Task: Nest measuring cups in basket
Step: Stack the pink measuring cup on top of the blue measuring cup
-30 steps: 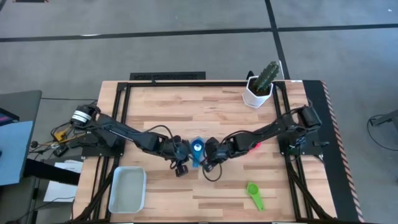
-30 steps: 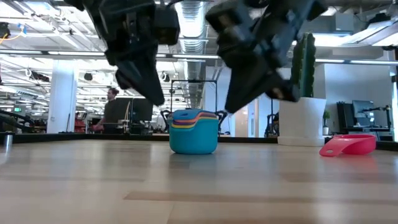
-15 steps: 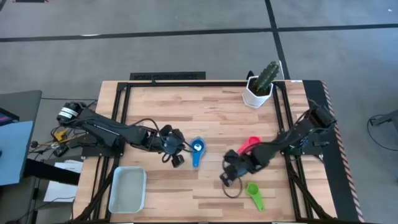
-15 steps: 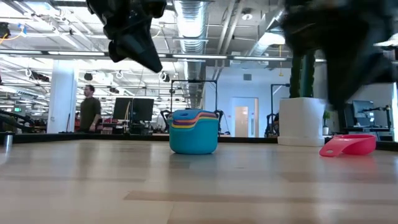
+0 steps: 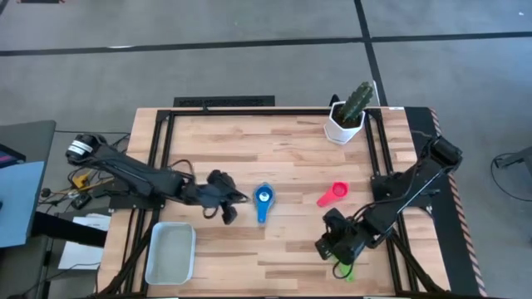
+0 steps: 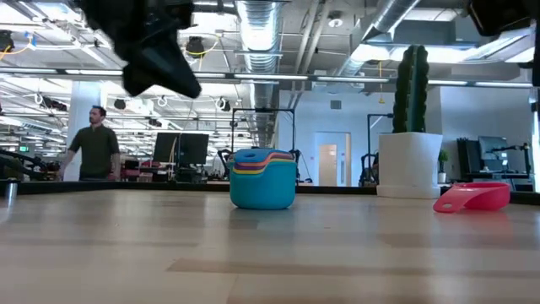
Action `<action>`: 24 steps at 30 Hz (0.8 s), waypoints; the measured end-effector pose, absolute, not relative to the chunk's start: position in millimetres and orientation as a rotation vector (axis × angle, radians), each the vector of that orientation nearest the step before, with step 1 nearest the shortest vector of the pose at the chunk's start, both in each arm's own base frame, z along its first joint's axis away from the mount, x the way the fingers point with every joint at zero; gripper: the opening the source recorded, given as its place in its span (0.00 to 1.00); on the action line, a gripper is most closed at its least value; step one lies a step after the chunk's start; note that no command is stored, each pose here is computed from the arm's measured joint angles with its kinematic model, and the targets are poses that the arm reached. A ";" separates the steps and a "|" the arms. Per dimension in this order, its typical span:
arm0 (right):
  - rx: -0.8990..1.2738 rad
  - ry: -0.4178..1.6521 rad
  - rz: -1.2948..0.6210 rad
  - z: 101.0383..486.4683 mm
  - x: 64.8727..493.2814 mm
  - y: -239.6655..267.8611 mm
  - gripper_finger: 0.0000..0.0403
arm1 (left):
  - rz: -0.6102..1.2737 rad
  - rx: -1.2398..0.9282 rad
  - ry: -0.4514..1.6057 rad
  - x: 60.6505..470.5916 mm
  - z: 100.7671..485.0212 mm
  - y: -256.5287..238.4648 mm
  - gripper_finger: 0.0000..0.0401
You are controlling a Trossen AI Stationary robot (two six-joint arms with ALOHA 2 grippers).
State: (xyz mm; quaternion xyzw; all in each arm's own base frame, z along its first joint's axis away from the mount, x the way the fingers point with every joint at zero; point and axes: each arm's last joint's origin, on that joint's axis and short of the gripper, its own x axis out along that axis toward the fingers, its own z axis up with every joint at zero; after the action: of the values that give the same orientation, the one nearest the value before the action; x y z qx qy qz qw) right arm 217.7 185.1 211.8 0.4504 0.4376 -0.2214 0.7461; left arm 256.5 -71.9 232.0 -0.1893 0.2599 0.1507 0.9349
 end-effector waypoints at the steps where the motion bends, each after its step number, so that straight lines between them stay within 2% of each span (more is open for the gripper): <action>1: 0.989 0.957 -0.479 212.6 217.6 185.2 0.34 | 0.308 -0.405 0.520 249.5 229.7 -70.6 0.06; 5: 1.004 1.008 -0.446 214.4 216.6 186.4 0.33 | 0.281 -0.461 0.461 225.8 228.0 -69.0 0.06; 11: 0.982 1.136 -0.425 207.9 217.7 184.6 0.24 | 0.265 -0.458 0.363 199.5 241.6 -64.9 0.06; 17: 0.959 1.128 -0.413 208.1 221.8 180.3 0.15 | 0.241 -0.453 0.323 188.5 253.3 -61.1 0.06; 24: 0.921 1.110 -0.405 208.4 228.7 171.6 0.13 | 0.232 -0.449 0.330 187.1 253.7 -60.7 0.06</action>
State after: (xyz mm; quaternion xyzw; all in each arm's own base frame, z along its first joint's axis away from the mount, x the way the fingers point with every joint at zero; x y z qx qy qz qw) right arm 228.7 171.6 208.4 0.4184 0.5047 -0.1841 0.7323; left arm 187.1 -60.7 253.7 -0.2210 0.1626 0.1140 0.9548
